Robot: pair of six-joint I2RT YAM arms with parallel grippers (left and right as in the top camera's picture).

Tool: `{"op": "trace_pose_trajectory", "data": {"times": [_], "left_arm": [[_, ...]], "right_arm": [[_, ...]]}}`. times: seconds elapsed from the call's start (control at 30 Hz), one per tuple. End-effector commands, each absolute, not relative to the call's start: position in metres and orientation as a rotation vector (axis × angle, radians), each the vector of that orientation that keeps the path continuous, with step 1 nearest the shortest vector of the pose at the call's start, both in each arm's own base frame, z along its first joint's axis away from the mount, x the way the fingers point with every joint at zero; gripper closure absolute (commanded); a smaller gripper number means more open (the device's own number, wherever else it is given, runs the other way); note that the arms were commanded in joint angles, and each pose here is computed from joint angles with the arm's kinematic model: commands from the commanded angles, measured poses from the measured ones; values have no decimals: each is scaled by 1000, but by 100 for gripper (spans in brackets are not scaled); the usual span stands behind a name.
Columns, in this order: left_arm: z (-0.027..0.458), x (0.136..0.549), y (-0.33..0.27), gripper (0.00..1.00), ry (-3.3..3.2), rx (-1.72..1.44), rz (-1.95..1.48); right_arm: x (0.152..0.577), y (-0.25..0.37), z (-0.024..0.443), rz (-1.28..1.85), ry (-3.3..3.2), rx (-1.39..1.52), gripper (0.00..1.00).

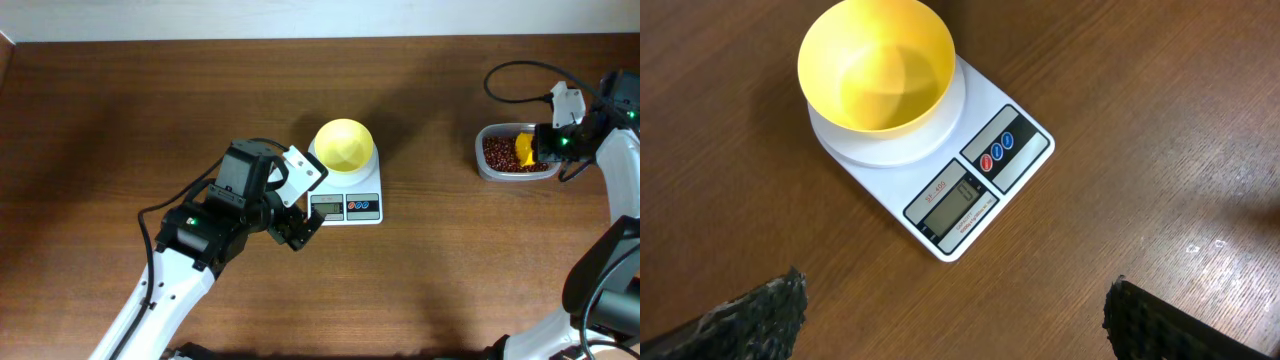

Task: Scoop item into bowl and weigh 50g on scale
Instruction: 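Move the yellow scoop with the right gripper into the bean tub, then scoop red beans from the tub with the right gripper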

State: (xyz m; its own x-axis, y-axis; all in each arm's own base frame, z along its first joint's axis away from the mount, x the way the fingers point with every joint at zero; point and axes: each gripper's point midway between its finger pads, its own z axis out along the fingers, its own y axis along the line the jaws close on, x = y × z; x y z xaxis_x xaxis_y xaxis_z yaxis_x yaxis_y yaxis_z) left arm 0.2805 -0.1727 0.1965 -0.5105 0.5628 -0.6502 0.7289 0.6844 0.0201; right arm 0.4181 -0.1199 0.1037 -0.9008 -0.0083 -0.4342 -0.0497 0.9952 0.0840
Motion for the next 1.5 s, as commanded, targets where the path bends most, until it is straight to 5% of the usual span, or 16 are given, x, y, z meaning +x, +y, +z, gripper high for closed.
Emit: {"op": "trace_pose_trajectory", "data": {"times": [0.0,1.47], "left_arm": [[199,280,-173,1,2249,982,-356],[199,280,-173,1,2249,982,-356]], "right_arm": [[416,-118,89,178,2726,-39,96],[403,-90,72,857,2630,310,96]]}}
